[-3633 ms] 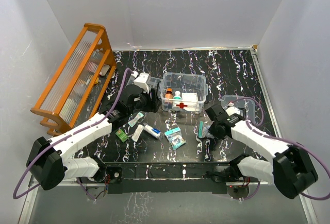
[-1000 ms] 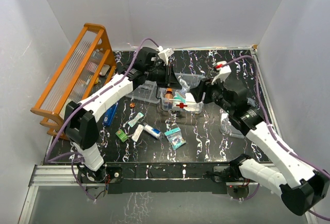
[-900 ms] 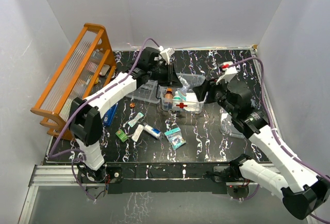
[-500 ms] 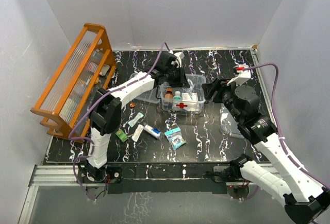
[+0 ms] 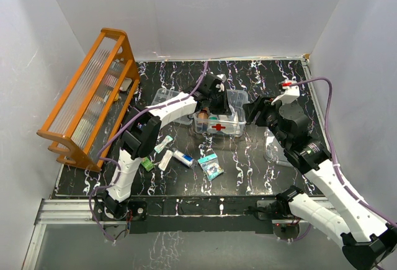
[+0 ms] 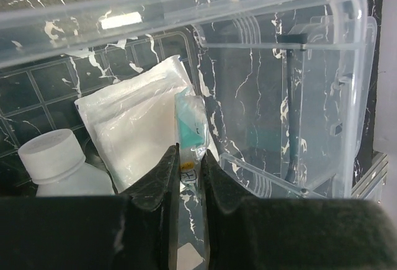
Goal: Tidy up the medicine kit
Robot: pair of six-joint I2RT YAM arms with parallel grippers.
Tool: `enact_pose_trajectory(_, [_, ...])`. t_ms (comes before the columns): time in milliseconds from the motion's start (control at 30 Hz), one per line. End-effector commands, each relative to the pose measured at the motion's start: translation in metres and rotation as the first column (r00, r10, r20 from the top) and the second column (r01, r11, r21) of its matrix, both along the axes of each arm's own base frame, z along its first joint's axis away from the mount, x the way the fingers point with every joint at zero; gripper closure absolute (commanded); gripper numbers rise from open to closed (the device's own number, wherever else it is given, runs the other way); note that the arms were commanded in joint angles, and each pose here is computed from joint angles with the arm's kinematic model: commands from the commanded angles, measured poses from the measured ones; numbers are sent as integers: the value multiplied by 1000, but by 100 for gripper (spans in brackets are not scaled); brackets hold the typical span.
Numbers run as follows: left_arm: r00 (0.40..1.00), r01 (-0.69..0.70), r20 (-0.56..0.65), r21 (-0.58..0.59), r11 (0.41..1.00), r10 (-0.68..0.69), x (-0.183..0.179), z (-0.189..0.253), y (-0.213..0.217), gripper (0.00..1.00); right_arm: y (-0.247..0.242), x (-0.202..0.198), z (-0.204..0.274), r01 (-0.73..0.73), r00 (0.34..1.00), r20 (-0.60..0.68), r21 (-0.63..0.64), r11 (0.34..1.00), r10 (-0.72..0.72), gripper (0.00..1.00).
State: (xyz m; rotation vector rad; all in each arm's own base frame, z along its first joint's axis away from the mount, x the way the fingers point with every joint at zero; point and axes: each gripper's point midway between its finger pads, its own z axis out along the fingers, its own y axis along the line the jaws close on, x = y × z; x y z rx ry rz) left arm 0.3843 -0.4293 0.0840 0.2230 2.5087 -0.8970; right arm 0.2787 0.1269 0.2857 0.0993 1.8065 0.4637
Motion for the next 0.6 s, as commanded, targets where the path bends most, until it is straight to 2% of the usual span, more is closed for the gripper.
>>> enact_pose_trajectory(0, [1000, 7, 4, -50, 999, -7, -2, 17, -8, 95, -1, 3, 2, 17, 1000, 18, 24, 1000, -18, 42])
enact_pose_trajectory(367, [999, 18, -31, -155, 988, -23, -12, 34, -19, 93, 2, 5, -2, 7, 1000, 9, 25, 1000, -7, 41])
enact_pose_trajectory(467, [998, 5, -55, -147, 989, -13, -13, 29, -18, 89, 3, 5, -4, 5, 1000, 5, 25, 1000, -5, 41])
enact_pose_trajectory(567, [998, -31, -55, -80, 996, 26, -11, 20, -8, 78, 5, 6, -5, 0, 1000, 3, 24, 1000, 0, 41])
